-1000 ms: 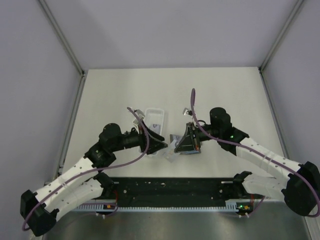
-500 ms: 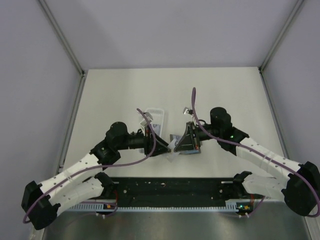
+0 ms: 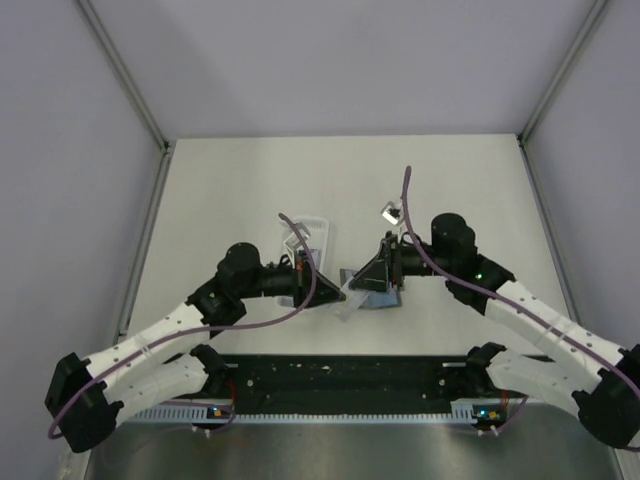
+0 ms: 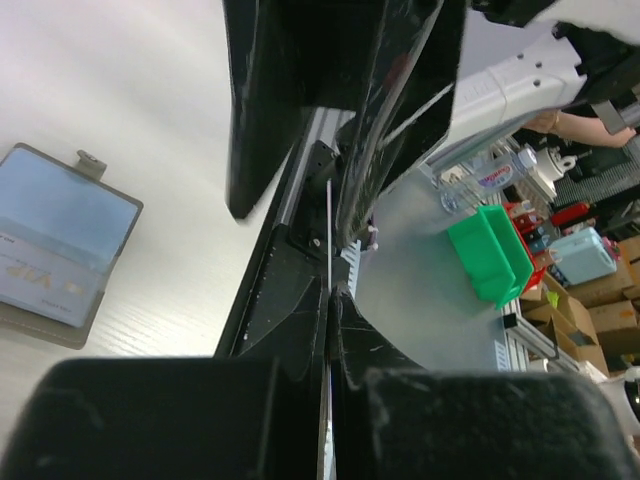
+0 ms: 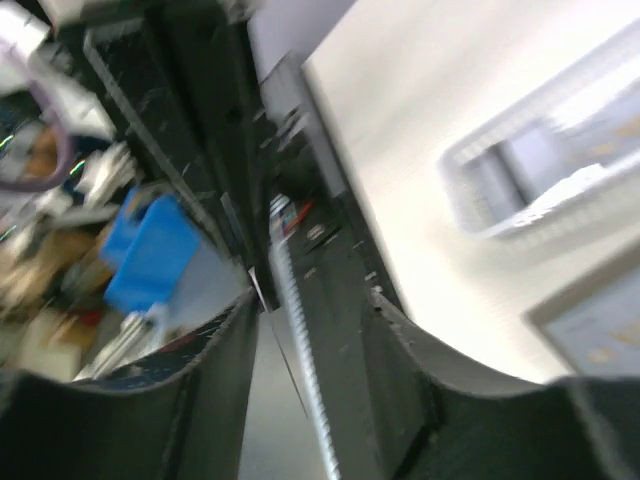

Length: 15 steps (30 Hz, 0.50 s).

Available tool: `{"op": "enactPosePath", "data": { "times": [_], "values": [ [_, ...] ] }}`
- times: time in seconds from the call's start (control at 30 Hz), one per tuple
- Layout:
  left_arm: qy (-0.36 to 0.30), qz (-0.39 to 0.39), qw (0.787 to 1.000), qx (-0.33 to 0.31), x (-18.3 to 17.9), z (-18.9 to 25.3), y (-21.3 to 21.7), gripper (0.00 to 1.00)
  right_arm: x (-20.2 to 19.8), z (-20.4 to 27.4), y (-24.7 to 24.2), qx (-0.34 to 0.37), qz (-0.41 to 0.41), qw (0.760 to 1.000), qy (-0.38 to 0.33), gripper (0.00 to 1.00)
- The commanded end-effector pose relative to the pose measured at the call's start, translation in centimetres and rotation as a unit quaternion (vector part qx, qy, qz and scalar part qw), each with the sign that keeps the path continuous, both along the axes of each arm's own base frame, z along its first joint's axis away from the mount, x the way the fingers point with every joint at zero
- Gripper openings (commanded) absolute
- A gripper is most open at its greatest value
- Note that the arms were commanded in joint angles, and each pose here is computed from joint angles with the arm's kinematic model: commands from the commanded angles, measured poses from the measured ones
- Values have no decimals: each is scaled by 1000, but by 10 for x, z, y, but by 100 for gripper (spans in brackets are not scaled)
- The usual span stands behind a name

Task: Put the credit cards into the card holder
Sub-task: Insert the credit card into the card holder.

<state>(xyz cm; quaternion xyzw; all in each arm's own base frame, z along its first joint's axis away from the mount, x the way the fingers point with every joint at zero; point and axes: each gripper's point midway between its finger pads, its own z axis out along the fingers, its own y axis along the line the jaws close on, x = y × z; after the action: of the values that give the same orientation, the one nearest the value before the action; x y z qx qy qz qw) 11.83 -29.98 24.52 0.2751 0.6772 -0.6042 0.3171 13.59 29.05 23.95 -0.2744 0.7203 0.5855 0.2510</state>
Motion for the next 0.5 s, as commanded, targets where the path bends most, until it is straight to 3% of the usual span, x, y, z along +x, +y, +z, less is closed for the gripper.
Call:
{"op": "enactPosePath", "data": {
  "times": [0.0, 0.13, 0.23, 0.37, 0.47],
  "values": [
    [-11, 58, 997, -40, 18, 37, 2, 0, 71, 31, -41, -33, -268, 960, -72, 49],
    [68, 165, 982, -57, 54, 49, 14, 0, 91, 35, -84, -10, -413, 908, -63, 55],
    [156, 200, 961, -107, 70, 59, 23, 0, 92, 27, -103, -1, -460, 886, -49, 55],
    [306, 233, 905, -180, 85, 70, 34, 0, 88, 12, -112, -11, -478, 878, -23, 54],
    [409, 243, 858, -194, 90, 72, 35, 0, 84, 0, -114, -20, -480, 877, -6, 54]
  ]
}}
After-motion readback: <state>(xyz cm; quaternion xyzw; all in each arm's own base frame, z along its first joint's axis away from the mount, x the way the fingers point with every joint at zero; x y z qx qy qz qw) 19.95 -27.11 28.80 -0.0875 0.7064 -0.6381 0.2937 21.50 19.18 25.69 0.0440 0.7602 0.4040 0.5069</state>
